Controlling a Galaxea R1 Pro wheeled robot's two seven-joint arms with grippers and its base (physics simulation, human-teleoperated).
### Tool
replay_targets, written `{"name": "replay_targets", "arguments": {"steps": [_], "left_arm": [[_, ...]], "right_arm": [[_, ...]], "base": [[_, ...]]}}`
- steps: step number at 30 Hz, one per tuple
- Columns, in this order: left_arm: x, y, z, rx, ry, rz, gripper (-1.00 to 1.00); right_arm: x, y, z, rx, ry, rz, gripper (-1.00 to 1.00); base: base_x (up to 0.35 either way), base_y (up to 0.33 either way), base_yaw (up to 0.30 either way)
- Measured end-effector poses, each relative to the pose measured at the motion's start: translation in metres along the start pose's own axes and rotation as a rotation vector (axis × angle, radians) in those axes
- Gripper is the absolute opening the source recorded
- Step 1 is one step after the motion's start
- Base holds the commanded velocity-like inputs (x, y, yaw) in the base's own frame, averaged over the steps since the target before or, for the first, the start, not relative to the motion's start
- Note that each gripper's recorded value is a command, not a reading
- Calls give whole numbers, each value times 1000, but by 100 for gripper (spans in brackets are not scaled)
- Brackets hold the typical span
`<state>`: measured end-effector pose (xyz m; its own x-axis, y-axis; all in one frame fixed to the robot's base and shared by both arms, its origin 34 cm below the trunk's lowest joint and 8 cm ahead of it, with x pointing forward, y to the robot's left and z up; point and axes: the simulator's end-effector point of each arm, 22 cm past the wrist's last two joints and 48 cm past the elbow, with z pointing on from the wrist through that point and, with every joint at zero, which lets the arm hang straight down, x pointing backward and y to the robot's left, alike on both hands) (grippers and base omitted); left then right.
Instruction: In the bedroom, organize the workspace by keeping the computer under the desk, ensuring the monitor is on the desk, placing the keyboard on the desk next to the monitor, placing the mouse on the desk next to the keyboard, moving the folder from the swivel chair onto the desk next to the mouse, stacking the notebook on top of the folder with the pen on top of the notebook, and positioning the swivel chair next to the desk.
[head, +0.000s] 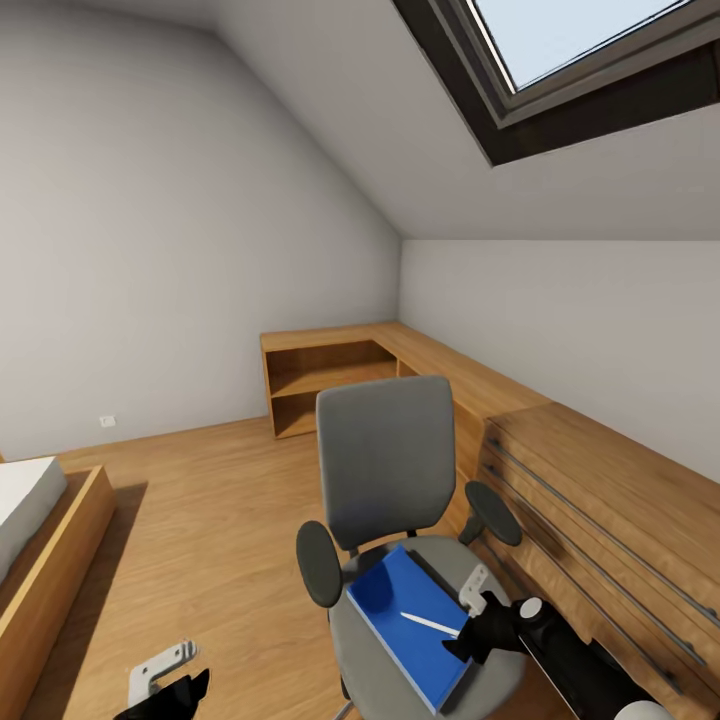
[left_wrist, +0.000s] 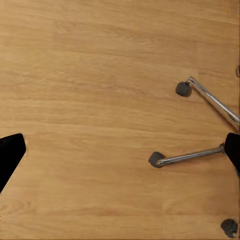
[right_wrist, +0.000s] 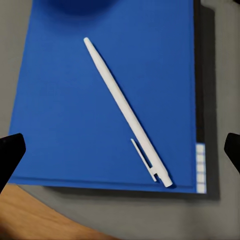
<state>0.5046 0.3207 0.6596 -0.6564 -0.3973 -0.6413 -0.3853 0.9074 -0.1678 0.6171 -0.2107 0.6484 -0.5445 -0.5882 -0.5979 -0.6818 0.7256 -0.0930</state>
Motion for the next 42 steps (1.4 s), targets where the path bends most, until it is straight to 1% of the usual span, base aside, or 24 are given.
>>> {"name": "replay_targets", "arguments": {"steps": [2,3,7,9,10,15,18,38,42], "left_arm": [[-7,7,0,-13,-11,-18,100],[-12,14,0,-25,-20,-34,100],[-18,22,0,-40,-30,-55,100],[-20,26,0,-48,-34,-62,100],[-21,27,0,-51,-36,-65,100],[-21,28,0,-54,-38,-66,100],[-20,28,2,-53,-38,-65,100],[8,31,27,-48,-32,-66,100],[8,31,27,-47,-32,-66,100]], "right_arm": [[0,1,0,-1,0,-1,100],[-1,3,1,-4,0,-3,100],[-2,10,4,-15,4,-17,100],[-2,17,6,-26,13,-39,100],[-1,24,8,-38,25,-62,100],[1,31,10,-50,37,-87,100],[3,33,12,-52,39,-92,100],[25,39,39,-53,38,-99,100],[25,39,39,-52,38,-99,100]], "base": [[4,0,0],[3,0,0],[1,0,0],[0,0,0],[0,0,0],[0,0,0],[0,0,0],[0,0,0],[0,0,0]]}}
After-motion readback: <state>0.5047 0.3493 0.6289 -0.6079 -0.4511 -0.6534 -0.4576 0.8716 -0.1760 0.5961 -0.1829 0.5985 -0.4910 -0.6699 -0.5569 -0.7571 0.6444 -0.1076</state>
